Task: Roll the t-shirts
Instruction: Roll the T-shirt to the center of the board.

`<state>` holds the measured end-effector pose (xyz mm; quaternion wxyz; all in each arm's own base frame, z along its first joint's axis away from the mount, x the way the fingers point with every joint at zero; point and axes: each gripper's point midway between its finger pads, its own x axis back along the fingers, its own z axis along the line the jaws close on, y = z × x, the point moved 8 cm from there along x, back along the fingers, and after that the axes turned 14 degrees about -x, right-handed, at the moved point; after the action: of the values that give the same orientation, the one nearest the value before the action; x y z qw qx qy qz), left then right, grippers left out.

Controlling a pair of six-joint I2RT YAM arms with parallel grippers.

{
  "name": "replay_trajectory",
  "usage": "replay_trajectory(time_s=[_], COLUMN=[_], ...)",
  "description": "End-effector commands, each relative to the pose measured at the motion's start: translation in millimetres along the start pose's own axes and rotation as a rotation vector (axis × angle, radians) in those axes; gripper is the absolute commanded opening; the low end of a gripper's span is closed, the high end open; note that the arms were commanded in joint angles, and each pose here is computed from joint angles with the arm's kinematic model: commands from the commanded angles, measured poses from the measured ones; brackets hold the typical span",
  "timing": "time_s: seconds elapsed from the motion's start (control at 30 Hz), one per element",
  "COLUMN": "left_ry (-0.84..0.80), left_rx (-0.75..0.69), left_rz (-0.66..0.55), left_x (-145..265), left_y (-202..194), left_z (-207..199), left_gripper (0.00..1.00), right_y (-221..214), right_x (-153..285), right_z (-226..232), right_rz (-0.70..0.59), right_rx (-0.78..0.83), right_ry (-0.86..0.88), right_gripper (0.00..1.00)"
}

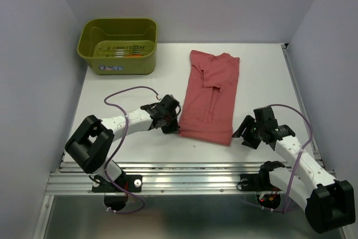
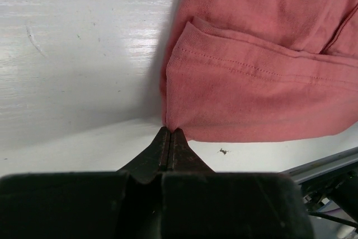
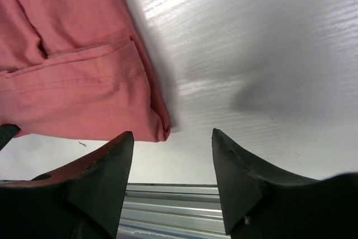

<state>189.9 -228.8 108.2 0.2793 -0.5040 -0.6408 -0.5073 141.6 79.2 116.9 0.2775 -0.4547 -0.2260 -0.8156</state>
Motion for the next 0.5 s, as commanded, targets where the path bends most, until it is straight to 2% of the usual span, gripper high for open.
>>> replay_trajectory(time_s=[0.0,0.03,0.1,0.13,0.23,0.47], left_ry=[0.019,0.016,0.015,0.007,0.008,0.01], left_rx=[-0.03,-0.032,-0.03,-0.032,-0.032,-0.019], left_rz=[-0.026,-0.024,-0.018,-0.017,-0.015,-0.012], left_x=[9.6,9.5,7.8,7.5,6.4,7.0], left_y=[-0.3,-0.7,-2.7,-3.0,-4.7,-10.8], left_z=[6.1,6.1,7.2,6.6,7.9,11.7], left_gripper=[0.0,0.0,0.0,0.0,0.0,0.0], right_y=[14.6,15.8,19.5,20.6,24.1,34.3], right_x=[17.2,17.5,15.5,13.7,2.8,-16.5], right_z=[22.8,25.3,31.6,32.8,37.7,54.9], right_rz=[-0.086,-0.089,-0.096,-0.097,-0.091,-0.088], right_rx=[0.027,0.031,0.041,0.044,0.047,0.058], right_ry=[0.081,0.088,0.107,0.106,0.113,0.152], right_gripper=[0.61,0.48,0.34,0.21,0.1,0.07])
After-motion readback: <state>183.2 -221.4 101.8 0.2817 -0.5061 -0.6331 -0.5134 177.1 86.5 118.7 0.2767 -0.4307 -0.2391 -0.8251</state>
